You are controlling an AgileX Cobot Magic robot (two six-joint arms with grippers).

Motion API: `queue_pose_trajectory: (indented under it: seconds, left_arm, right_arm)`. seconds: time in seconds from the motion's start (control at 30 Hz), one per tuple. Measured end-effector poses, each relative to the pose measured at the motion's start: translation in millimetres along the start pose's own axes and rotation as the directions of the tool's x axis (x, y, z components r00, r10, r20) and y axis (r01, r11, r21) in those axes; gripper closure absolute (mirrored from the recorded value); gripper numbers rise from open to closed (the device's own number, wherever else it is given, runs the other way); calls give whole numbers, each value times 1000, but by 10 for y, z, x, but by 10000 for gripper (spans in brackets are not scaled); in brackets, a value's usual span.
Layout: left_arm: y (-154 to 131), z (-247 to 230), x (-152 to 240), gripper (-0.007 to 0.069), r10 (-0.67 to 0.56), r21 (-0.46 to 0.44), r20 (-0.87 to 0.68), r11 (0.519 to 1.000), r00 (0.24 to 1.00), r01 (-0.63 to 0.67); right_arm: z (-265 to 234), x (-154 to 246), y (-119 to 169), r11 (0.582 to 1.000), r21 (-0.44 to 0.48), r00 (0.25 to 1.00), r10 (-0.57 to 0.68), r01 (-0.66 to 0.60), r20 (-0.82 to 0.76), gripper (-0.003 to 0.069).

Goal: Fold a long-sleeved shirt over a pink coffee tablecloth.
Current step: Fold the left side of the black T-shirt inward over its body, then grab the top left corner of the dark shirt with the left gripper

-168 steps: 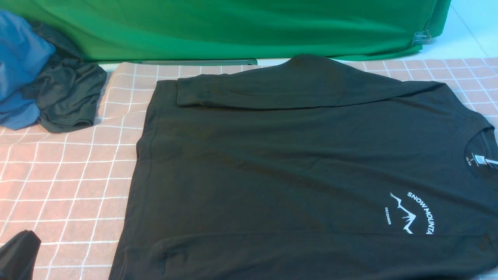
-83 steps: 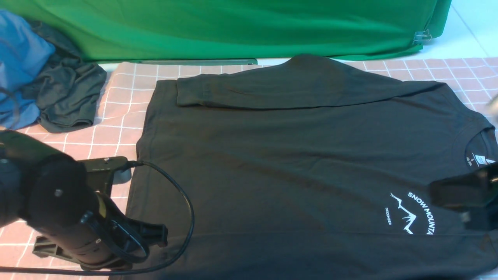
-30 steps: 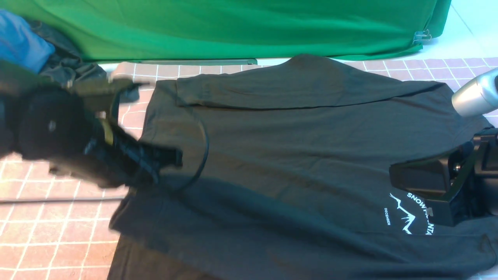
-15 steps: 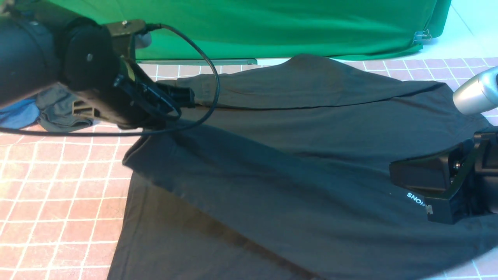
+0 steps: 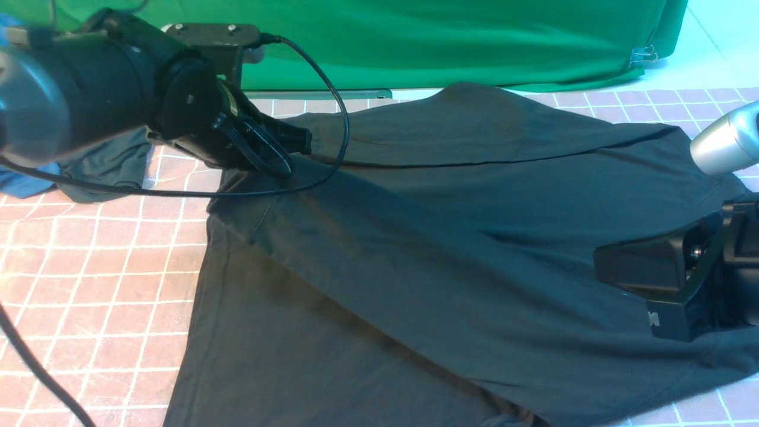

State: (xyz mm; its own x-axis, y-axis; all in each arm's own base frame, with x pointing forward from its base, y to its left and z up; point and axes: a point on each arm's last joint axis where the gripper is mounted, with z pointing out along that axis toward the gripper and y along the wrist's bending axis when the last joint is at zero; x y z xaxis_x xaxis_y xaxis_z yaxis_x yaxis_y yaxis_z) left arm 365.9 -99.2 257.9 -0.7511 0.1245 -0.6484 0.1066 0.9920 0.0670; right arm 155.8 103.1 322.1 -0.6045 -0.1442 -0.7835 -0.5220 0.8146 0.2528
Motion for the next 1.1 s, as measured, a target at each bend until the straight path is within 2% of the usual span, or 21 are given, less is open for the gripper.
queue_pose_trajectory:
  seconds: [0.37,0.47,0.63,0.7,0.77,0.9,1.03,1.1]
  left_arm:
    - [-57,340,43,583,94,0,22,996,995,-94]
    - [-63,385,33,517,98,-4,45,995,994,-98]
    - [-76,377,-23,363,82,6,91,997,992,-83]
    - [-74,352,-78,316,27,9,103,1000,994,-28]
    - [-51,269,-234,305,-117,-3,107,993,987,118]
    - [54,165,-555,330,-289,-21,92,956,953,292]
    - [285,292,-780,382,-461,30,32,887,887,460]
    - [388,414,-811,380,-502,48,-6,864,865,502]
  right_arm:
    - [0,0,0,1000,0,1000,18,-18,0,578]
    - [0,0,0,1000,0,1000,18,-18,0,575]
    - [0,0,0,1000,0,1000,24,-24,0,569]
    - [0,0,0,1000,0,1000,26,-26,0,569]
    - [0,1,0,1000,0,1000,29,-29,-1,569]
    - [0,2,0,999,0,999,37,-37,-2,569]
    - [0,2,0,999,0,999,42,-42,-2,569]
    - [0,2,0,999,0,999,44,-44,-2,569]
